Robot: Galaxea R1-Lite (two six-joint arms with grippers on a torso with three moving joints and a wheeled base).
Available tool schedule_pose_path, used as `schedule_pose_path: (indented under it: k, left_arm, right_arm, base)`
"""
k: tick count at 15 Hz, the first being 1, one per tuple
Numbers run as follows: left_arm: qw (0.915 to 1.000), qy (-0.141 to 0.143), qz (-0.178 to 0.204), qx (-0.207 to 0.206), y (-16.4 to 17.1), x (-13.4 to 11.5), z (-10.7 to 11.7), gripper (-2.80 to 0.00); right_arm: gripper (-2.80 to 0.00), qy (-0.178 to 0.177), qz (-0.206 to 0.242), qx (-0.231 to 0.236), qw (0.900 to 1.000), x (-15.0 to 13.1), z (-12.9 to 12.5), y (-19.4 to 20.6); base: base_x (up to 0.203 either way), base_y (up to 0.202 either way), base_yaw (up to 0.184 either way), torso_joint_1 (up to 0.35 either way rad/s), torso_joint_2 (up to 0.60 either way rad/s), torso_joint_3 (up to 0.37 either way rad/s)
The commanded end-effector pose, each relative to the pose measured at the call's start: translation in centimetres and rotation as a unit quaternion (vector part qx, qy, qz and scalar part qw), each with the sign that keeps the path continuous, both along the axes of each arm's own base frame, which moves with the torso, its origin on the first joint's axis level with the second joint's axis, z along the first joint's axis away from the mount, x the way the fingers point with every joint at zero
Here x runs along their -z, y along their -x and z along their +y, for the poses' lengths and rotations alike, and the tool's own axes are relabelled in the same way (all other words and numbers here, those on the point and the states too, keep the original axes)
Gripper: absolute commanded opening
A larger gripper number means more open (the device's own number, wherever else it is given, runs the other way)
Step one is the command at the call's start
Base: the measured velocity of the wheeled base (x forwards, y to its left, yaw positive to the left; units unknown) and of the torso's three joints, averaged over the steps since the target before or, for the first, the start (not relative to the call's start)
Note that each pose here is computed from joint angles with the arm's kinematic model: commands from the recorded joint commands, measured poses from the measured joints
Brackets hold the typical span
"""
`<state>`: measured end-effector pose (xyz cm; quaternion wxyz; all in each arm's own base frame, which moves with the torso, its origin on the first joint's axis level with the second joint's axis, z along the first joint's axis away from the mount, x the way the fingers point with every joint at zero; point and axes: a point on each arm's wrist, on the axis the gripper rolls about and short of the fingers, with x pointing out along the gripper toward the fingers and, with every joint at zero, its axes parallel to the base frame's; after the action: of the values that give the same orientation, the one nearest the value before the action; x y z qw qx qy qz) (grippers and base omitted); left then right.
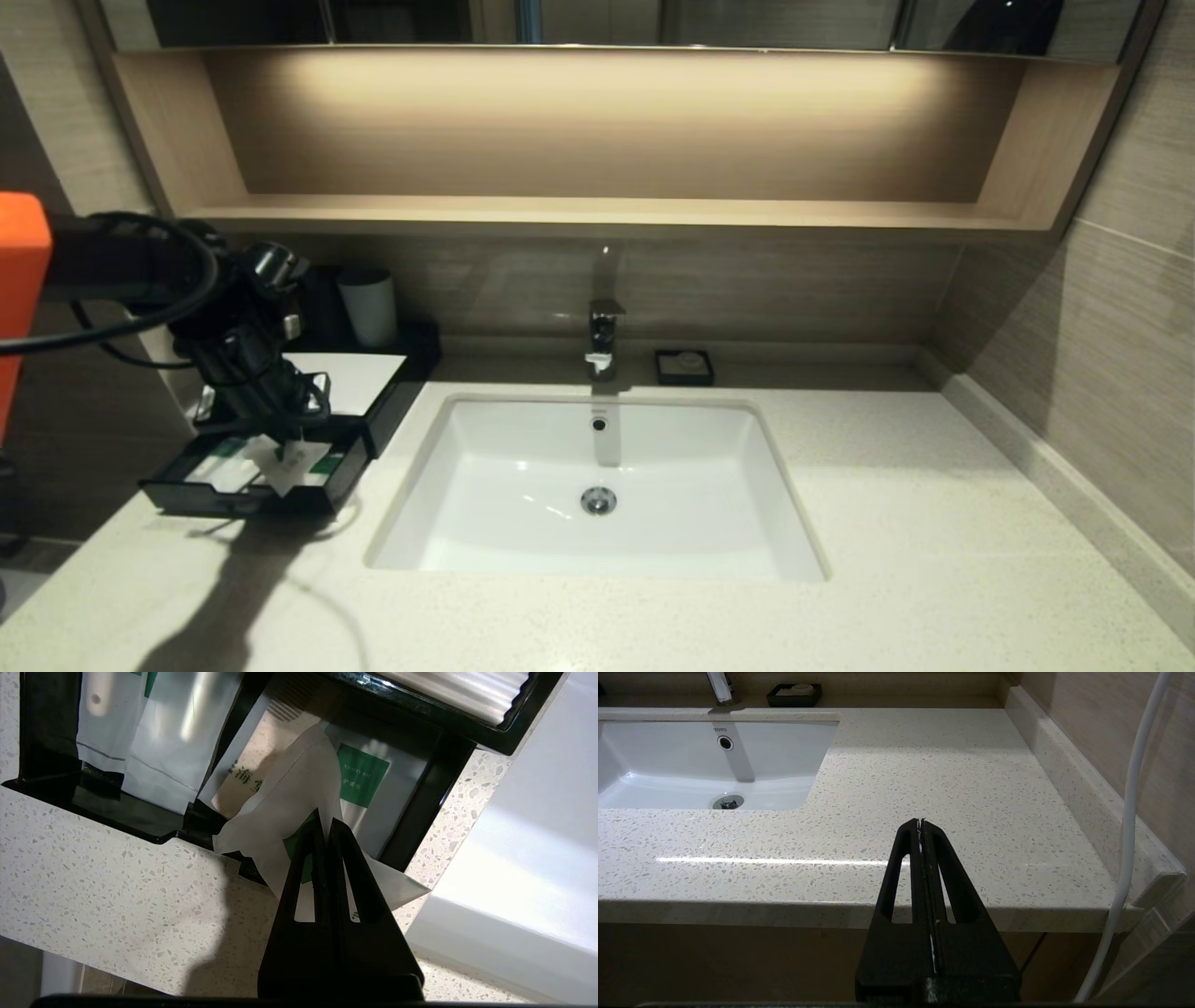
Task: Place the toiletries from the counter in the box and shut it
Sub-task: Place the bathroom toiletry into the drawer
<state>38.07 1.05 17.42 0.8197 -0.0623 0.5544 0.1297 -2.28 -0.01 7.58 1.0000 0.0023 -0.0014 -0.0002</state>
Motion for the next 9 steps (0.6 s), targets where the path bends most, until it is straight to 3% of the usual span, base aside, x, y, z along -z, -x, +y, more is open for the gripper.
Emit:
schedule_pose_path:
  k: [1, 9]
  left_arm:
    - [1.0000, 0.000, 0.009, -0.001, -0.22, 0.56, 0.02, -2.80]
    - [0.9997, 0.001, 0.023, -0.002, -0.20, 1.25, 0.02, -2.80]
  right_arm:
    - [-2.80, 0.000, 0.001, 0.000, 1.000, 0.04, 0.00, -0.01]
    - [-2.80, 0.000, 0.000, 0.000, 1.000, 0.03, 0.00, -0.01]
  base:
    - [0.000, 0.000, 0.000, 0.000, 0.00, 0.000]
    - [0.000, 0.000, 0.000, 0.000, 0.00, 0.000]
